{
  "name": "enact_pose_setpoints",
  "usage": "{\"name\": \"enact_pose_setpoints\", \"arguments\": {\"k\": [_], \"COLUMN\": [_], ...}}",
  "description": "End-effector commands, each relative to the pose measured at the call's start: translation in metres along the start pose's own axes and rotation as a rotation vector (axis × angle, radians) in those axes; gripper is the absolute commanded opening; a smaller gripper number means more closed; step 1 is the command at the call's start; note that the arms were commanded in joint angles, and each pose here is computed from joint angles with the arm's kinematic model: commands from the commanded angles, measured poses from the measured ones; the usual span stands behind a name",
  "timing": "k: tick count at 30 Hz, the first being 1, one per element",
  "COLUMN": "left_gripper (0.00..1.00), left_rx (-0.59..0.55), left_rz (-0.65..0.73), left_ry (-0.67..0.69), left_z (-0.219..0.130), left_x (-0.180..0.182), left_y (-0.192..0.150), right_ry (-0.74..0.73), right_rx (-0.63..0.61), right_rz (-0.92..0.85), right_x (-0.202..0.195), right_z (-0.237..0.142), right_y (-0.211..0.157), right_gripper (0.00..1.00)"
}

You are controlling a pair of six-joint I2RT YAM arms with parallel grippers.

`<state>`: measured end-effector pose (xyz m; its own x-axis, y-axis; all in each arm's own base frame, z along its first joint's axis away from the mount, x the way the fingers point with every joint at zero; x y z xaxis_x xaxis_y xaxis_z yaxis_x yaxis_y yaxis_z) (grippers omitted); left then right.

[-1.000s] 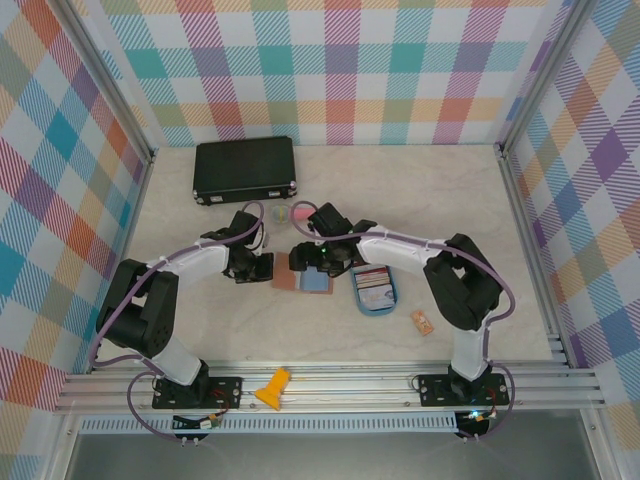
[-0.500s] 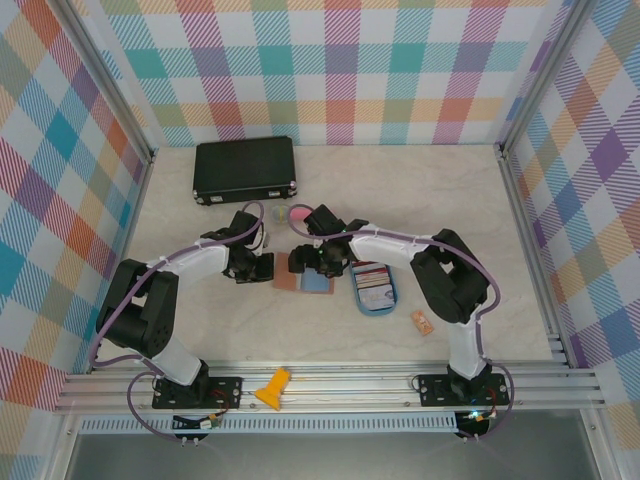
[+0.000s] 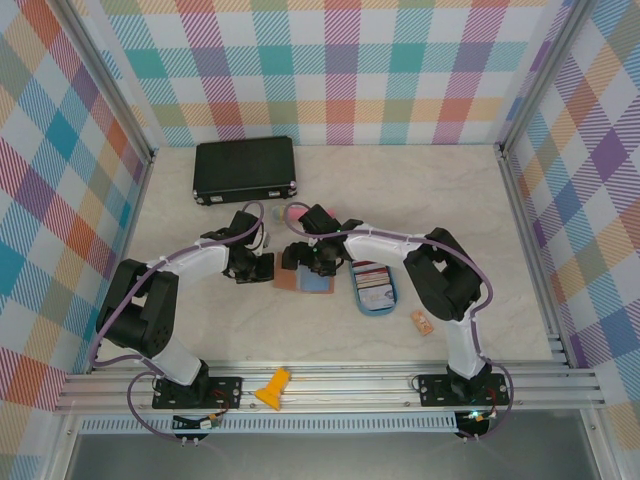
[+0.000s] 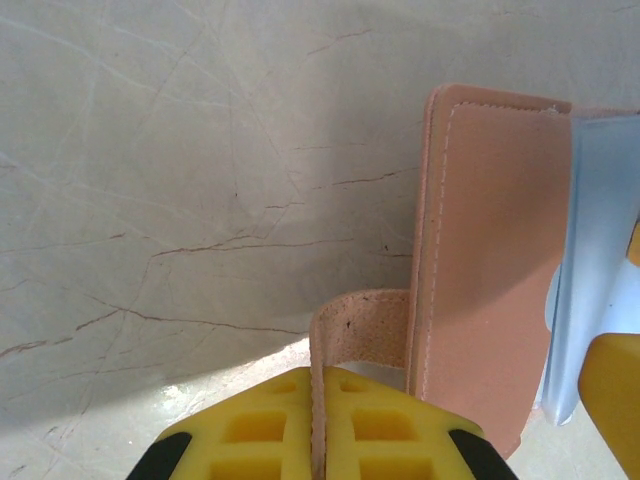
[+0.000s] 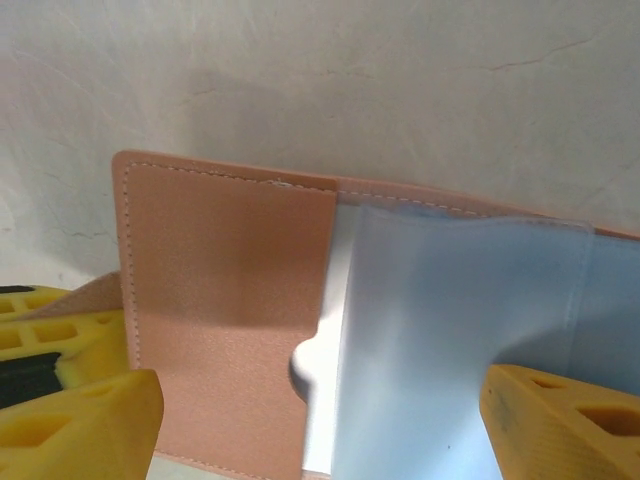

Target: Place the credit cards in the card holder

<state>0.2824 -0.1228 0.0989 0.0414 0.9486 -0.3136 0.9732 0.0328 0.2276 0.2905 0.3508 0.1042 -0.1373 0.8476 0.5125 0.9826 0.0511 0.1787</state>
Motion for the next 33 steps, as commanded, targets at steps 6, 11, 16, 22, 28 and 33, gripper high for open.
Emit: {"name": "enact_pose_setpoints", "arguments": {"k": [6,11,16,22,28,33], "left_gripper": [0.04,0.03,0.03,0.03,0.03,0.03], "left_rx": [0.008,0.020,0.048,0.052,0.057,0.054], "left_rz": [-0.015,-0.026,-0.034,-0.035,-0.033,-0.032], "left_ry": [-0.003,0.031,0.061,0.071,0.072,0.070], "left_z": [-0.003,-0.002,0.003,0.005,0.004,0.004], "left_x": [0.001,0.005,0.009,0.010,0.010,0.009], "left_y": [0.002,0.000,-0.001,-0.001,-0.002,-0.001], "right_ry": [0.088,0.132,0.200,0.234,0.266,0.308], "right_rx": [0.051,0.041,0.028,0.016,0.010,0.006], "right_rz": [0.126,0.145,0.160,0.177,0.213,0.221], "right_x": [0.000,0.005,0.009,0.013,0.013,0.017], "right_z": [0.014,0.010,0.005,-0.004,-0.005,-0.007], "right_y": [-0.012,-0.009,-0.006,-0.002,-0.002,-0.002], "right_gripper": [0.84,0.84,0.84,0.84,0.84,0.84]}}
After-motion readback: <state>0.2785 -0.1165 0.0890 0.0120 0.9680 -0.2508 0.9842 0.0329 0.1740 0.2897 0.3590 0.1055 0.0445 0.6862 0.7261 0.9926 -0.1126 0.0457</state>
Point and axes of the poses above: each hand's point on the last joint's axis, 136 mm out from that joint toward the fingers, its own z axis out along the fingers, its own x axis along the line the jaws close on, y = z × x, the point moved 7 cm from there along -z, back along the fingers
